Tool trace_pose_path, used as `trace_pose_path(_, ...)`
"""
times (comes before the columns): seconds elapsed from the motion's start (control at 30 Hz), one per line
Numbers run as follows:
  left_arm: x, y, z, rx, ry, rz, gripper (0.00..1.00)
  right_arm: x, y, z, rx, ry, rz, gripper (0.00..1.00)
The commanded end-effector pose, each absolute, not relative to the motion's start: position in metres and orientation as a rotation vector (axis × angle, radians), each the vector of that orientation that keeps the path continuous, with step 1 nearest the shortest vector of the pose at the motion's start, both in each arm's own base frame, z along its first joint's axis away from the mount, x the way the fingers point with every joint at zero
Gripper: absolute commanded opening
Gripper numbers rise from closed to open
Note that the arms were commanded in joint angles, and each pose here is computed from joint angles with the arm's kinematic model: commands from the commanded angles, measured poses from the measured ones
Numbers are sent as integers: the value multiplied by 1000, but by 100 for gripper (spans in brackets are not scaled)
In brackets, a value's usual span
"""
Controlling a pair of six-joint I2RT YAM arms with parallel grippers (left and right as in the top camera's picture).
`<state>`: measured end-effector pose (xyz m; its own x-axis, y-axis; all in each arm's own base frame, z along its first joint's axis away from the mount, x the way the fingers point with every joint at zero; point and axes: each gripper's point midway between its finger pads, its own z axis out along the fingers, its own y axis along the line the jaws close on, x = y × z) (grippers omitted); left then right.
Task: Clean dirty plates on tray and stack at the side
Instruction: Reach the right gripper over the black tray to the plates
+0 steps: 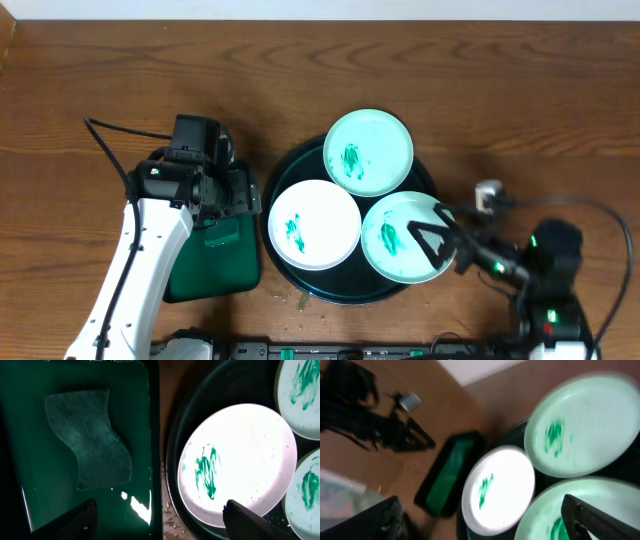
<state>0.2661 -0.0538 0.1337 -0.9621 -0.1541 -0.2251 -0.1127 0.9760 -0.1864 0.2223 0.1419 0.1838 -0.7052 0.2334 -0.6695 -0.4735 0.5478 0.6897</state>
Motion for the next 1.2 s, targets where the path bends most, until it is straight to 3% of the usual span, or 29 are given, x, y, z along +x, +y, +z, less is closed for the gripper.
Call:
trace_pose_path(0.0,270,-55,143,-181,2855,-255,80,227,165,184,-415,2105,1218,99)
trace_pose_path(0.17,270,-55,143,-181,2855,-256,80,237,192,141,-536,2483,1049,99)
trace_pose_path(0.5,270,-55,143,-180,2856,-255,80,264,207,94,-641,2834,262,99)
trace_pose_path(0.83,269,-55,143,-181,2859,-255,80,261,261,97,-761,2725,451,99)
trace_pose_path(1.0,269,-55,143,-181,2859,-254,80,273,259,88,-501,2787,433,99)
trace_pose_path(1.17,268,-55,142,-182,2863,-253,80,278,253,48,-297,2905,350,99)
